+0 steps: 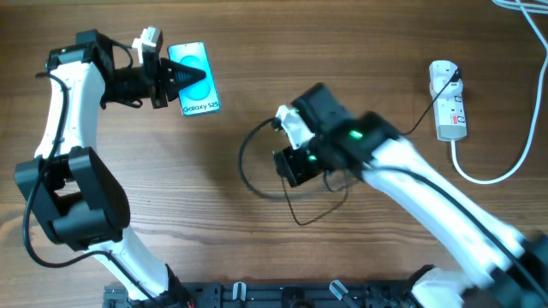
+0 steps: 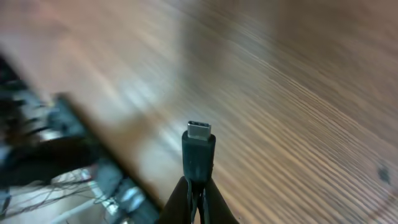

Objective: Plug charger to phone and switch on socket
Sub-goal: 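Lift the plug and carry it toward the phone's bottom port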

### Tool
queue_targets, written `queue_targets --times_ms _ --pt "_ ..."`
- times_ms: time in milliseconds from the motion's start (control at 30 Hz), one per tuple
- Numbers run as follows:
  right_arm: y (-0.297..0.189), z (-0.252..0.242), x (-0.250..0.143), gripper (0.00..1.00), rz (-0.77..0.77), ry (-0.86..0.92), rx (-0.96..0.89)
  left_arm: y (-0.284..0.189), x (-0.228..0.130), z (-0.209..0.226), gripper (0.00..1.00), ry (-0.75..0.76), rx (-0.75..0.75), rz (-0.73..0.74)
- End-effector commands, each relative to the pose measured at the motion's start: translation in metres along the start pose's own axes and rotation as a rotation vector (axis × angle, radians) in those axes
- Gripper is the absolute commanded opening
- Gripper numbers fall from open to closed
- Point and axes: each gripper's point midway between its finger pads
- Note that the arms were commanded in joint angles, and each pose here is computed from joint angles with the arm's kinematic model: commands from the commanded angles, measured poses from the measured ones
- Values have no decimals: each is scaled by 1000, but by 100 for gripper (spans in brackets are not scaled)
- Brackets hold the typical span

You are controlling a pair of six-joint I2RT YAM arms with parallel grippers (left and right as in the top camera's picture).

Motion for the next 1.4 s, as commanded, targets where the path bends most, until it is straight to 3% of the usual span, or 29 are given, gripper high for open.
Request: queue_targets --times_ms 0,100,167,433,500,633,700,833,933,1100,1233,1367 --pt "-22 40 -8 4 4 -95 202 -1 1 -34 4 128 -145 -53" --pt "-20 57 -8 4 28 -101 307 13 -8 -39 4 103 -157 -12" --pt "-11 52 1 4 27 20 282 25 -14 -43 4 111 -167 21" --pt "-15 49 6 4 21 55 243 55 -30 -47 4 158 -175 112" --pt "-29 46 17 4 -18 65 187 59 -29 -28 4 112 -76 151" --pt "-44 31 19 4 -32 131 49 67 -17 29 4 -82 279 159" --pt "-38 22 9 4 20 146 15 83 -13 33 4 -87 323 154" --pt "-25 15 6 4 59 114 -2 115 -18 12 4 -91 242 184" --pt "-25 36 13 4 45 10 119 122 -24 8 4 -59 227 211" --pt "-9 23 27 4 29 105 67 129 -31 -15 4 63 81 253" --pt "6 24 29 4 65 124 100 132 -34 -15 4 134 74 268" --pt "9 23 42 4 15 103 95 135 -37 2 4 149 186 277"
Point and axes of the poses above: each gripper's point midway between its finger pads, its own y axis out along the fingers, its own z axis along the line the jaws close on, x = y × z, and after that the axes turned 10 degrees about y, right-handed
